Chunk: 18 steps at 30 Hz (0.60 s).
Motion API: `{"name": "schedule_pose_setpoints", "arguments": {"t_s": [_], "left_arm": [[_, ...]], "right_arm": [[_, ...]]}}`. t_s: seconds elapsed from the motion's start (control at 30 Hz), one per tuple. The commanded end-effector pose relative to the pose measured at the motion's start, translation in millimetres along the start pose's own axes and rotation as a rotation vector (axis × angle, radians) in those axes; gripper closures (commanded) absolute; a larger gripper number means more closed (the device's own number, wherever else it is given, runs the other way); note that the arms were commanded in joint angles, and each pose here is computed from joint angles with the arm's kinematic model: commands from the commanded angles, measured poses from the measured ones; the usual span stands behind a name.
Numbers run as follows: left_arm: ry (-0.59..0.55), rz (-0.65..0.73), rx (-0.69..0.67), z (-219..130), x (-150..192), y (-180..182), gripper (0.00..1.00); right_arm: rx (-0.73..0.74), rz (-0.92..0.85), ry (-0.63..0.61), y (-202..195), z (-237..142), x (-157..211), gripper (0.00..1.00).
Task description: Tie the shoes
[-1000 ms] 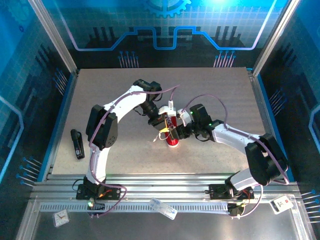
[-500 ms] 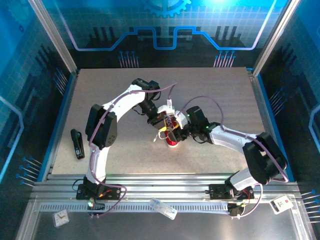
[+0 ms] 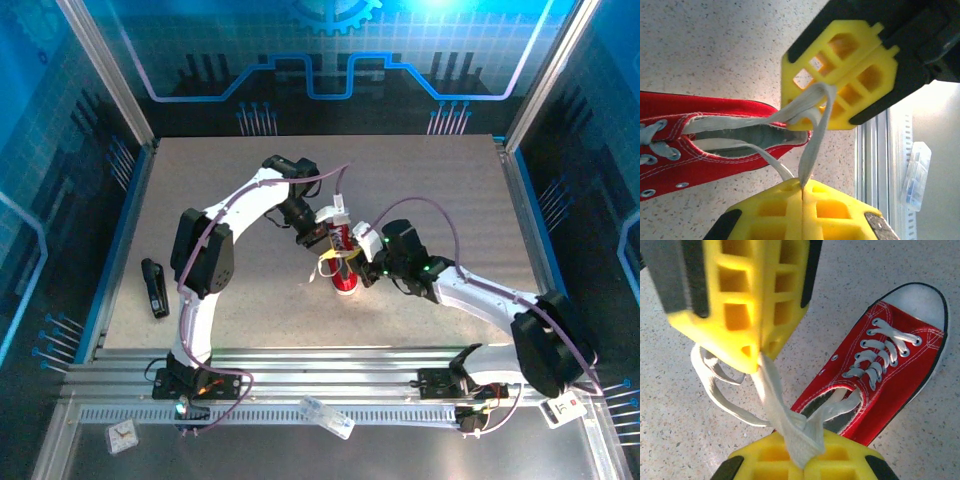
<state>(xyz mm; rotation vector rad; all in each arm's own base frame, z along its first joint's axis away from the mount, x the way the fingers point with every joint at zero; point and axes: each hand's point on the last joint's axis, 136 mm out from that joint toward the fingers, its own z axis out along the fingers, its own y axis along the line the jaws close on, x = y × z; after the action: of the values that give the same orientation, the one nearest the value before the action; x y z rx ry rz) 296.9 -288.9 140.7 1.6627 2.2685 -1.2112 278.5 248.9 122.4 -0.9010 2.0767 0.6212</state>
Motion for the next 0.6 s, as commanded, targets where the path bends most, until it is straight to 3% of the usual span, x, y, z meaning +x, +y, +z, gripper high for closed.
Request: {"name": "schedule_pose_setpoints", "arguments": {"t_s": [0.0,0.17,0.37,0.57], "left_arm": [[-0.051,0.002,-0.023,-10.8,-13.2,2.0,1.0],[-0.047,-0.017,-0.064,-12.0,-12.5,9.2,0.98],[-0.102,0.003,-0.143,-17.4,-12.9,15.8,0.68],[-0.2,0.052,-0.254,-36.6,-5.3,20.4,0.57]], "right_arm": [[-0.016,0.001,0.015,1.2,-5.7,9.0,1.0],[-0.018,0.02,0.025,-0.4,-11.0,7.7,1.0],[0.008,0.079,0.061,-14.3,-16.8,3.7,1.0],[0.004,0.114,0.086,-20.6,-19.5,7.6,1.0]]}}
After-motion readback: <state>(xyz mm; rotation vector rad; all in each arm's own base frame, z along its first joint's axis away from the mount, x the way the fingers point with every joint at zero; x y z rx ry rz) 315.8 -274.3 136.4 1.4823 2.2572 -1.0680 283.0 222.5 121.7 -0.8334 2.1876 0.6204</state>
